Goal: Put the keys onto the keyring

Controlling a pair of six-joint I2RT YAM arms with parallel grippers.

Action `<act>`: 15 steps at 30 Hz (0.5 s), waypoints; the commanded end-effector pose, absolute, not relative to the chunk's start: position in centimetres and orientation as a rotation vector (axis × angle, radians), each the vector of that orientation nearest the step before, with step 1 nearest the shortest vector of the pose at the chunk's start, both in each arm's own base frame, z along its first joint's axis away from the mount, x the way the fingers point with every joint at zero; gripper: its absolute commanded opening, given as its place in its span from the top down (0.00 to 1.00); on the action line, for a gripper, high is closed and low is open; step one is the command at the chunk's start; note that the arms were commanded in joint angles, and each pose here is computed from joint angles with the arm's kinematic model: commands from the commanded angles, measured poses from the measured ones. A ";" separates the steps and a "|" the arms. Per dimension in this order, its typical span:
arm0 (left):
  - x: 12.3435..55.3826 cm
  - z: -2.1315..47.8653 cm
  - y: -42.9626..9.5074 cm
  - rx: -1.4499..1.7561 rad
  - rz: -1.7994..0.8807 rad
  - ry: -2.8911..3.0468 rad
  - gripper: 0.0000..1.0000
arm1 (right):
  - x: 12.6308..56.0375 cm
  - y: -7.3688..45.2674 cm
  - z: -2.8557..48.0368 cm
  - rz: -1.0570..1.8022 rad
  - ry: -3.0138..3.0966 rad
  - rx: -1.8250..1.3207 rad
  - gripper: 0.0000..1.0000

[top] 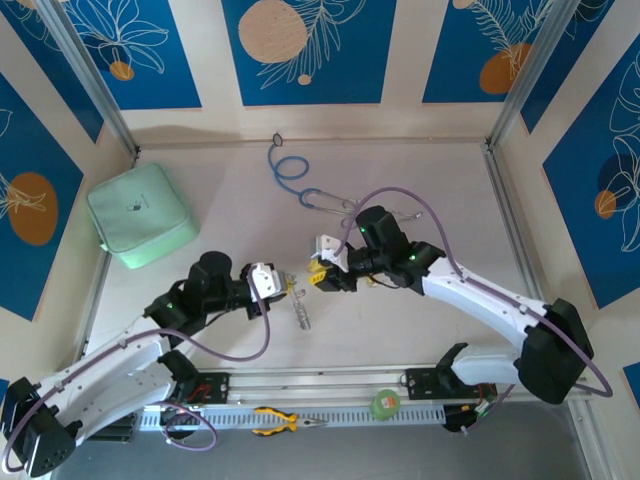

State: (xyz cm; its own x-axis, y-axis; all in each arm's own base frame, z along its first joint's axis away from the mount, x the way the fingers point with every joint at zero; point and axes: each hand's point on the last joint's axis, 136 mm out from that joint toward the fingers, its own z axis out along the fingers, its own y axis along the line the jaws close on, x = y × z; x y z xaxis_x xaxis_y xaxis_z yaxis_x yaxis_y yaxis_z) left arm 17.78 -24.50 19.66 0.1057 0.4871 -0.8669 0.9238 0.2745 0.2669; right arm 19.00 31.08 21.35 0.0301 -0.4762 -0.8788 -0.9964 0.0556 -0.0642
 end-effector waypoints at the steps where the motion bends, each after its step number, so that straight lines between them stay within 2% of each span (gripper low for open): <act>1: 17.9 20.3 -23.9 1.506 -0.404 1.466 1.00 | 21.4 29.2 26.1 0.721 1.484 -1.309 0.74; 2: 18.1 20.4 -23.9 1.529 -0.378 1.447 1.00 | 21.8 28.4 27.0 0.719 1.454 -1.240 0.68; 3: 18.2 20.5 -24.0 1.549 -0.358 1.428 1.00 | 22.4 27.6 27.9 0.704 1.430 -1.170 0.57; 4: 18.3 20.7 -24.1 1.567 -0.340 1.410 1.00 | 22.8 27.0 28.1 0.681 1.421 -1.125 0.53; 7: 18.5 20.7 -24.3 1.619 -0.316 1.366 1.00 | 22.4 26.3 27.3 0.695 1.485 -1.128 0.53; 12: 19.1 20.6 -24.6 1.662 -0.259 1.314 1.00 | 20.7 27.2 25.6 0.881 1.666 -1.206 0.53; 15: 19.4 20.3 -24.7 1.701 -0.211 1.260 1.00 | 19.0 28.1 24.5 0.806 1.564 -1.372 0.54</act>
State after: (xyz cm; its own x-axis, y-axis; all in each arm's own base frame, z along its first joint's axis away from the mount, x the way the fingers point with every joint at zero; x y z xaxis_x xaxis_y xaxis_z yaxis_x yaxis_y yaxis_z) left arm 18.88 -24.33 18.66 0.3430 0.6508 -0.6774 0.8666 0.0590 0.4955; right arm 21.46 27.51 25.29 -0.0575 -0.3561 -0.9327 -0.9561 0.2887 -0.0513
